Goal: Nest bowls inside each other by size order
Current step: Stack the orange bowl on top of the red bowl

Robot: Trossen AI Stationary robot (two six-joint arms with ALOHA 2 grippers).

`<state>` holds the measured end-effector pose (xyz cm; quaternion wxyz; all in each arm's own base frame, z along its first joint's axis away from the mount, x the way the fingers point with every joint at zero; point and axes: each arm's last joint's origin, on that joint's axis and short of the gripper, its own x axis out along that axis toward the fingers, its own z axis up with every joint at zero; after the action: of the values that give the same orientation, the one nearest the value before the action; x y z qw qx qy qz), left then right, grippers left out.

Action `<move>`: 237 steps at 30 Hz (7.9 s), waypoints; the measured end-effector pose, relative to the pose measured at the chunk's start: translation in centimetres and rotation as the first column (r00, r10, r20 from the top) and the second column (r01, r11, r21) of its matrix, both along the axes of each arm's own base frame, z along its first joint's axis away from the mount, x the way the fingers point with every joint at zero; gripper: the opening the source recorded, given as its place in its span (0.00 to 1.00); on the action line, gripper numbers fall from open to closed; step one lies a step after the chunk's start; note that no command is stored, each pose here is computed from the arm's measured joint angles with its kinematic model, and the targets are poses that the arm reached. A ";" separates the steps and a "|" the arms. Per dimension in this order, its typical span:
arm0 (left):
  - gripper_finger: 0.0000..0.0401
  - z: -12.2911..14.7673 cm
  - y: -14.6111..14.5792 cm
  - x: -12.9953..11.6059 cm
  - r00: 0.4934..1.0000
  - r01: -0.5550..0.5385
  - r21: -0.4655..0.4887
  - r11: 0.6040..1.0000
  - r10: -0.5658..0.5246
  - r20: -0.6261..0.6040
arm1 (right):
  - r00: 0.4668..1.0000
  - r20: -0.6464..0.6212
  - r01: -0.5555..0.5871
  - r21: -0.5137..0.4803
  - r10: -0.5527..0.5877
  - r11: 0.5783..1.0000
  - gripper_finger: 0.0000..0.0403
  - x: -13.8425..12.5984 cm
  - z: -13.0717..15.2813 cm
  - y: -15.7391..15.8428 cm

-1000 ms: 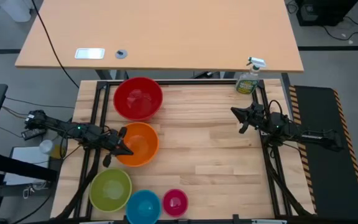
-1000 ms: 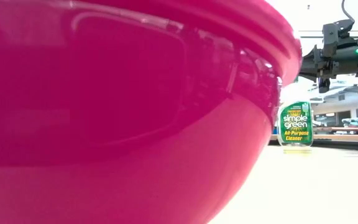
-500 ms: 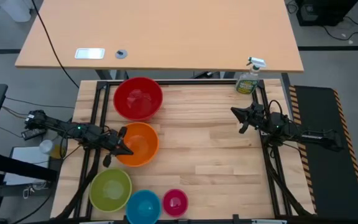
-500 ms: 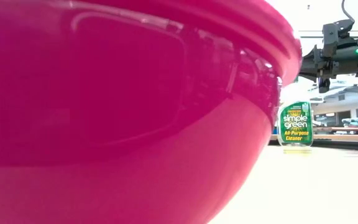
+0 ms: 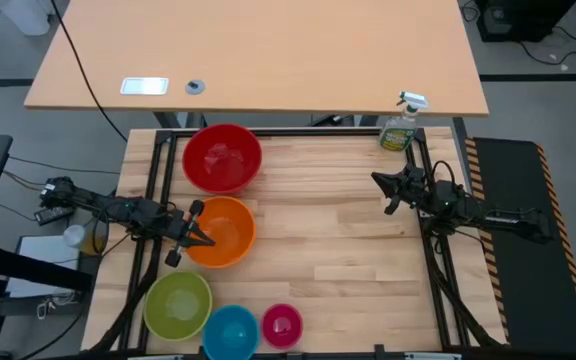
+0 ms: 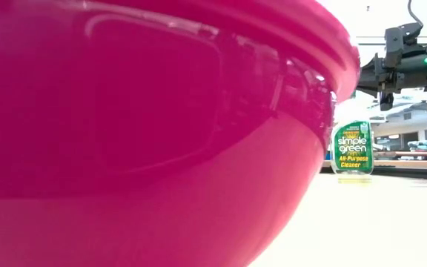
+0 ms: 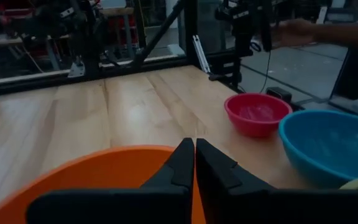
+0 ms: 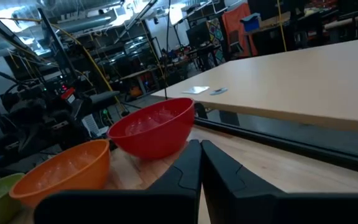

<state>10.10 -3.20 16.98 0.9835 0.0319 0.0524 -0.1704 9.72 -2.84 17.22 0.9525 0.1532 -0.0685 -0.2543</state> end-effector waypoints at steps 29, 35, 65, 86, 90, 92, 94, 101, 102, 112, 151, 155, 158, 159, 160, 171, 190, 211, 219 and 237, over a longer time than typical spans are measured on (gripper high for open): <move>0.05 4.4 0.2 0.6 0.988 -0.150 -0.080 0.985 0.152 0.021 | 0.943 0.163 -0.299 0.021 0.291 0.954 0.03 3.0 6.8 1.1; 0.05 6.1 -0.6 1.7 0.988 -0.051 -0.024 0.998 0.047 -0.145 | 0.939 -0.082 -0.330 0.053 0.333 0.943 0.03 10.5 9.8 2.4; 0.23 10.2 -1.4 1.3 0.963 -0.001 0.053 0.999 0.016 -0.270 | 0.615 -0.737 -0.048 0.319 0.280 0.946 0.58 38.9 6.0 5.6; 0.23 9.5 -2.7 4.7 0.970 0.015 0.094 0.995 0.008 -0.241 | 0.567 -0.773 0.020 0.358 0.284 0.933 0.26 40.4 1.2 4.2; 0.23 8.0 -2.9 5.1 0.988 0.018 0.093 0.996 -0.004 -0.153 | 0.574 -0.763 0.012 0.370 0.296 0.929 0.12 40.5 1.3 4.2; 0.23 7.4 -2.9 5.2 0.992 0.015 0.085 0.996 -0.004 -0.127 | 0.586 -0.749 0.000 0.381 0.309 0.924 0.06 40.6 1.7 4.3; 0.23 7.4 -2.8 5.0 0.992 0.009 0.083 0.996 0.001 -0.123 | 0.573 -0.754 -0.009 0.385 0.321 0.923 0.06 40.5 1.8 4.3; 0.23 8.5 -1.9 2.9 0.998 0.004 0.056 0.998 0.000 -0.069 | 0.564 -0.761 -0.014 0.380 0.321 0.925 0.06 40.3 1.9 4.2; 0.23 8.7 -1.7 2.5 0.998 0.003 0.051 0.999 0.000 -0.061 | 0.560 -0.764 -0.016 0.376 0.320 0.927 0.06 40.2 2.1 4.1; 0.23 9.8 -0.5 -0.7 1.000 -0.003 -0.027 1.000 0.004 0.030 | 0.609 -0.742 -0.060 0.309 0.280 0.949 0.06 39.2 6.4 2.4; 0.21 10.5 3.1 -1.0 0.577 -0.817 0.110 0.566 0.801 0.158 | 0.930 -0.364 -0.018 0.074 0.044 0.997 0.09 39.2 13.2 -11.6; 0.18 11.0 4.0 -0.4 0.433 -0.901 0.131 0.414 0.880 0.193 | 0.927 -0.374 0.002 0.064 0.022 0.998 0.09 39.1 13.1 -11.7; 0.16 11.7 4.4 -0.2 0.364 -0.931 0.137 0.339 0.899 0.244 | 0.927 -0.374 0.008 0.065 0.017 0.998 0.09 39.1 13.1 -11.8; 0.15 12.1 4.5 -0.2 0.353 -0.935 0.128 0.330 0.897 0.265 | 0.925 -0.379 0.018 0.062 0.007 0.998 0.09 39.0 13.1 -11.9; 0.14 12.5 4.5 -0.2 0.349 -0.937 0.122 0.328 0.890 0.292 | 0.924 -0.383 0.025 0.058 -0.001 0.998 0.09 39.0 13.1 -11.9; 0.12 16.1 4.7 -1.5 0.239 -0.971 0.117 0.209 0.880 0.410 | 0.922 -0.387 0.050 0.052 -0.026 0.997 0.09 39.4 11.5 -13.4; 0.12 17.0 3.2 -0.5 0.660 -0.749 0.187 0.636 0.743 0.116 | 0.849 -0.525 0.030 0.172 0.066 0.985 0.19 39.2 7.2 -15.5; 0.12 15.9 2.8 -0.4 0.755 -0.643 0.220 0.734 0.655 0.021 | 0.821 -0.565 0.078 -0.040 -0.087 0.996 0.41 37.1 12.5 -15.0; 0.12 15.6 2.8 -0.4 0.766 -0.622 0.233 0.747 0.642 -0.012 | 0.696 -0.717 0.085 0.038 -0.032 0.996 0.41 35.7 11.7 -13.5; 0.12 14.9 2.6 0.5 0.758 -0.617 0.243 0.749 0.648 -0.075 | 0.675 -0.737 0.071 0.022 -0.032 0.997 0.41 37.1 8.0 -12.9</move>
<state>10.60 -0.60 31.89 0.9670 0.0994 0.1530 0.1777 46.84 -15.76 25.18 0.8881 0.0590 0.3223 -0.3225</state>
